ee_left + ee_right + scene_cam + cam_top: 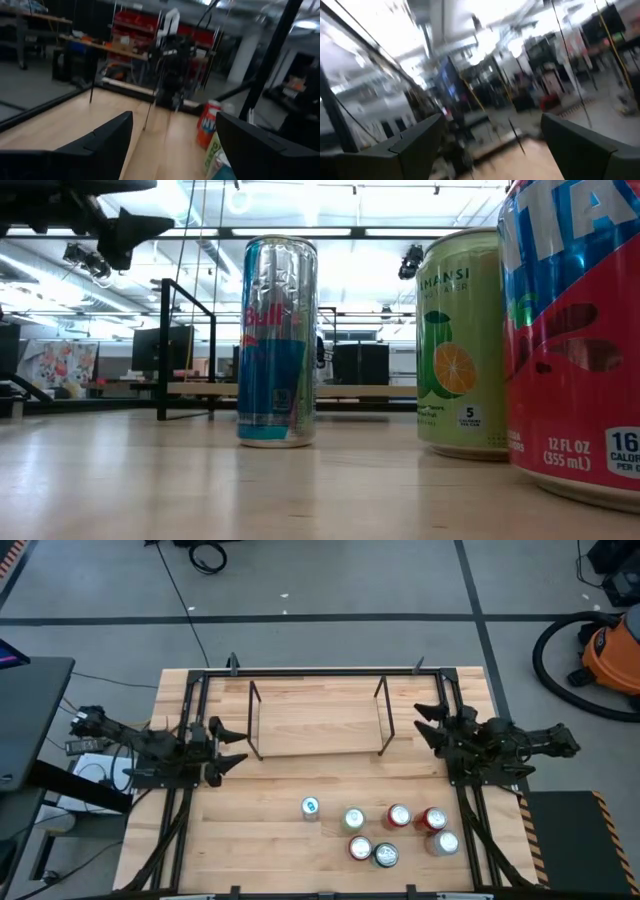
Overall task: Place canned beverage on shelf
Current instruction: Put the orange soda can on the shelf
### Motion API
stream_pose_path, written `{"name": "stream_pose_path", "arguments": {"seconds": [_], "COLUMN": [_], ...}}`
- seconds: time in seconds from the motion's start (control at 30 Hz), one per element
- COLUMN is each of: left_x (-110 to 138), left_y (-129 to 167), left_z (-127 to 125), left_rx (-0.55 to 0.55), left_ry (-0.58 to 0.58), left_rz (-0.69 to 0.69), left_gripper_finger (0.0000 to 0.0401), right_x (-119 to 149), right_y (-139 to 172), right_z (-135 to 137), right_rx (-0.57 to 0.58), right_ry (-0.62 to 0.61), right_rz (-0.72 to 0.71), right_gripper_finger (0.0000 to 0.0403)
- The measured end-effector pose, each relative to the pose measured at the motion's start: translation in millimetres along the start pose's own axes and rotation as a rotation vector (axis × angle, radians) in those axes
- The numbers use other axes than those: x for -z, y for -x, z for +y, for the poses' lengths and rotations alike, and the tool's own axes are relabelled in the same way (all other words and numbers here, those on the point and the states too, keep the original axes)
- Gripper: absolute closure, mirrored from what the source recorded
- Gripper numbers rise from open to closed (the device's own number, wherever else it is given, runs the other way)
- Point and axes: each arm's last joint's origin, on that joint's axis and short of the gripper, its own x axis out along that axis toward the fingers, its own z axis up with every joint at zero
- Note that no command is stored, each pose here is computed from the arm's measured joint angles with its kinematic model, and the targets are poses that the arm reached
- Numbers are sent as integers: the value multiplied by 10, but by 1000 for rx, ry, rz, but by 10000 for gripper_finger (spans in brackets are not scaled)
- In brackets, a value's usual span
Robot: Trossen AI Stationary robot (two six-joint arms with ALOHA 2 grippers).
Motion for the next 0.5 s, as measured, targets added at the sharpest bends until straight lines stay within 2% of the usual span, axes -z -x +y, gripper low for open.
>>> {"name": "stream_pose_path", "arguments": {"seconds": [0.07,0.23,0.5], "left_x": [-20,-181,-240], "left_y": [-56,-162,-236], "left_z": [-37,-151,-273], "left_rx": [-10,-2,27], "left_ry": [-14,10,-6], "left_rz": [36,60,124], "left_gripper_finger": [106,106,106], "right_x": [8,-79,6], "right_y": [-66,-300,-742], "right_z": [44,286,803], "right_rx": [10,-61,-3], "right_ry": [39,85,201], "right_rz": [92,264,661], "right_gripper_finger": [55,55,55]}}
